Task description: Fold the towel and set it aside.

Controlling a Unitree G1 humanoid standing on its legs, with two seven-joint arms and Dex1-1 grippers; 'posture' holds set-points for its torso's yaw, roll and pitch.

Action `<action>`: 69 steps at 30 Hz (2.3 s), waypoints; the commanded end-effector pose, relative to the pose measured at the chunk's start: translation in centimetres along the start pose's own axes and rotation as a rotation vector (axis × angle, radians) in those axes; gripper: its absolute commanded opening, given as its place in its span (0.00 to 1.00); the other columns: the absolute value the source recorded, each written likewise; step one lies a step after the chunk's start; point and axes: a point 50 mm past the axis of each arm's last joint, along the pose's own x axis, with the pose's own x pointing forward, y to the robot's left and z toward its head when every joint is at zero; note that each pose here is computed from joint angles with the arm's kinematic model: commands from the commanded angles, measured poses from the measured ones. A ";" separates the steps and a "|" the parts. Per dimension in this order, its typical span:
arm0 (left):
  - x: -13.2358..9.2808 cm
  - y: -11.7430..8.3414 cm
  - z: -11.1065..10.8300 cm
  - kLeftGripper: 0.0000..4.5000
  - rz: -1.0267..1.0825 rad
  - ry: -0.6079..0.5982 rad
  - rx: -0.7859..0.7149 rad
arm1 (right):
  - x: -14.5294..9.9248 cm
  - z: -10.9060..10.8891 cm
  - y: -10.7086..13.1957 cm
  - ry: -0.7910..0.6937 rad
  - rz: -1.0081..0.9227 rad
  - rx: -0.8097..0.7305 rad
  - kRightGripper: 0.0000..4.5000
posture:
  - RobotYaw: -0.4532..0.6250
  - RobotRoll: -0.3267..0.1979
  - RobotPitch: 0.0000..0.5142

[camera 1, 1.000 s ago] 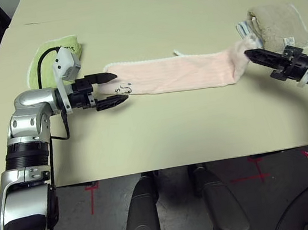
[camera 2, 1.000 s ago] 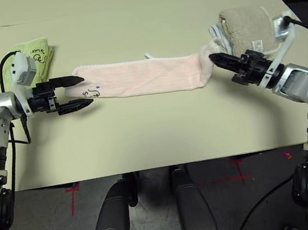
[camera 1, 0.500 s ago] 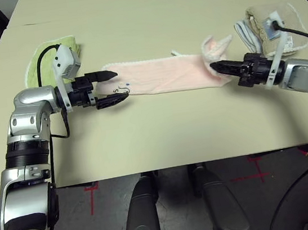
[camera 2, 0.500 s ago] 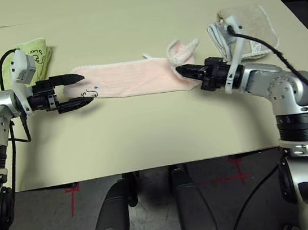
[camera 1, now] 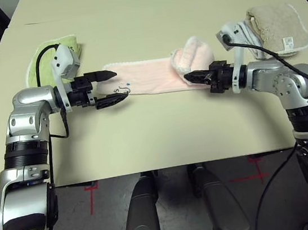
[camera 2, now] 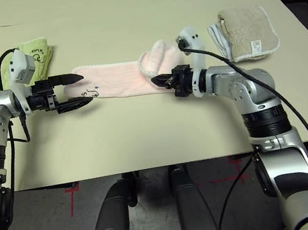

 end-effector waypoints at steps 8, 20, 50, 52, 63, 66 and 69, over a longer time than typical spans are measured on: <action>-0.2 -0.4 0.0 1.00 -0.006 0.008 0.000 | 1.4 -0.6 0.5 0.075 -0.019 -0.035 0.06 | 0.48 0.62 0.45; 0.0 -0.4 -0.2 1.00 -0.004 0.003 -0.008 | -3.1 0.6 0.8 -0.063 0.274 -0.340 0.99 | 0.46 0.62 0.44; 1.3 -1.1 0.1 1.00 0.006 -0.040 -0.029 | -0.7 0.8 -6.1 -0.171 0.219 -0.666 0.00 | 0.51 0.62 0.44; 1.3 -1.1 0.2 1.00 0.002 -0.040 -0.027 | 0.3 -0.1 -5.9 -0.135 0.218 -0.656 0.00 | 0.52 0.62 0.44; 1.2 -1.2 0.2 1.00 -0.005 -0.032 -0.025 | 1.2 -2.3 -6.6 0.008 0.161 -0.560 0.00 | 0.53 0.62 0.44; 1.2 -1.1 0.1 1.00 -0.003 -0.031 -0.024 | 0.6 0.3 -6.6 -0.144 0.155 -0.523 0.00 | 0.53 0.62 0.44; 1.2 -1.1 0.0 1.00 -0.003 -0.031 -0.025 | -0.2 3.1 -6.5 -0.302 0.152 -0.467 0.00 | 0.53 0.62 0.44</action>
